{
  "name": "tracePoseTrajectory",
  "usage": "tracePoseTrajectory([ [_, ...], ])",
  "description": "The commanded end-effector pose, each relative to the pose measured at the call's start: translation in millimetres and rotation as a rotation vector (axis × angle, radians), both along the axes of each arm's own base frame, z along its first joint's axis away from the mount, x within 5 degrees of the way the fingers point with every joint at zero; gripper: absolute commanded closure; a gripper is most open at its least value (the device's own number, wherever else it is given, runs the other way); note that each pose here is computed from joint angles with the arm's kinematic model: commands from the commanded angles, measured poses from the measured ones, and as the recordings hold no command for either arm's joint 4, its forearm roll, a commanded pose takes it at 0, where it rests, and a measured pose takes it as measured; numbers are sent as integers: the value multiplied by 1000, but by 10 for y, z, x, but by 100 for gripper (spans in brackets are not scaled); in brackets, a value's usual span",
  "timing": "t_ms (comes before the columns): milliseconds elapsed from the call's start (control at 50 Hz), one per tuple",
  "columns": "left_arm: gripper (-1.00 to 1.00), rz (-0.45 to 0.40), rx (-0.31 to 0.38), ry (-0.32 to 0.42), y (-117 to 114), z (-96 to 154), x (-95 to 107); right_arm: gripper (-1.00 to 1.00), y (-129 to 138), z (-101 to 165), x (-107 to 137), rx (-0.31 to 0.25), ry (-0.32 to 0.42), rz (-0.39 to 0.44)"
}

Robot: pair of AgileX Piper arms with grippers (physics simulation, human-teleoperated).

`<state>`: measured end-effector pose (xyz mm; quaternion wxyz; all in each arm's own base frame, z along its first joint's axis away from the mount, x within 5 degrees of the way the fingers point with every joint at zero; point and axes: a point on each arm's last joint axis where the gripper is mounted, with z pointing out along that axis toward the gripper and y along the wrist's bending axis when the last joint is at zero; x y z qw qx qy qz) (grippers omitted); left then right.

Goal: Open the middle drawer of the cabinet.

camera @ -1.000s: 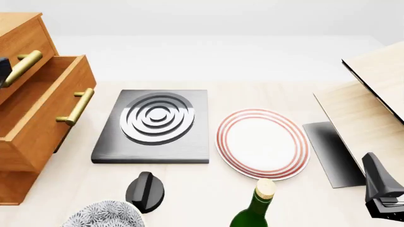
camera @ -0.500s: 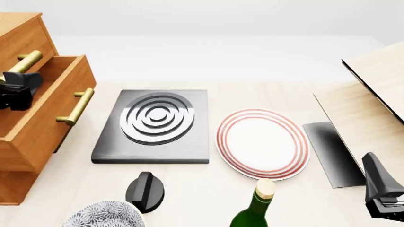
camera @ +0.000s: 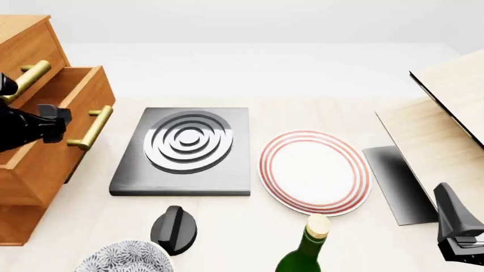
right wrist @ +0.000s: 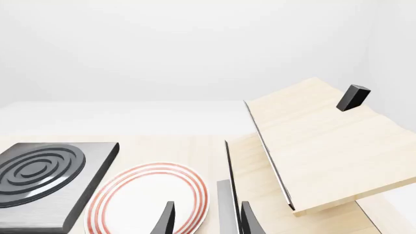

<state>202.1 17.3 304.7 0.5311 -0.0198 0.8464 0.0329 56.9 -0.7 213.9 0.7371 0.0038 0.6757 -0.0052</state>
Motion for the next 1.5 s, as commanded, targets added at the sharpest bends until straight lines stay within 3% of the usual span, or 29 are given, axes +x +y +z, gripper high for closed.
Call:
tracePoseTrajectory([
  [20,-100,15,-15,47,35,-255,165,-100,0,0,0,0,0,0],
  [360,-100,-1,-27,82,-7,-436,240,-100,0,0,0,0,0,0],
  [920,-100,-175,-33,103,-404,-458,105,-100,0,0,0,0,0,0],
  [1300,-100,-373,-31,156,-957,-703,379,-100,0,0,0,0,0,0],
  [1420,-100,-479,-90,156,-1332,-608,316,-100,0,0,0,0,0,0],
  [1460,-100,-572,-98,165,-1600,-615,233,-100,0,0,0,0,0,0],
  [1500,-100,-581,-93,160,-1611,-603,227,-100,0,0,0,0,0,0],
])
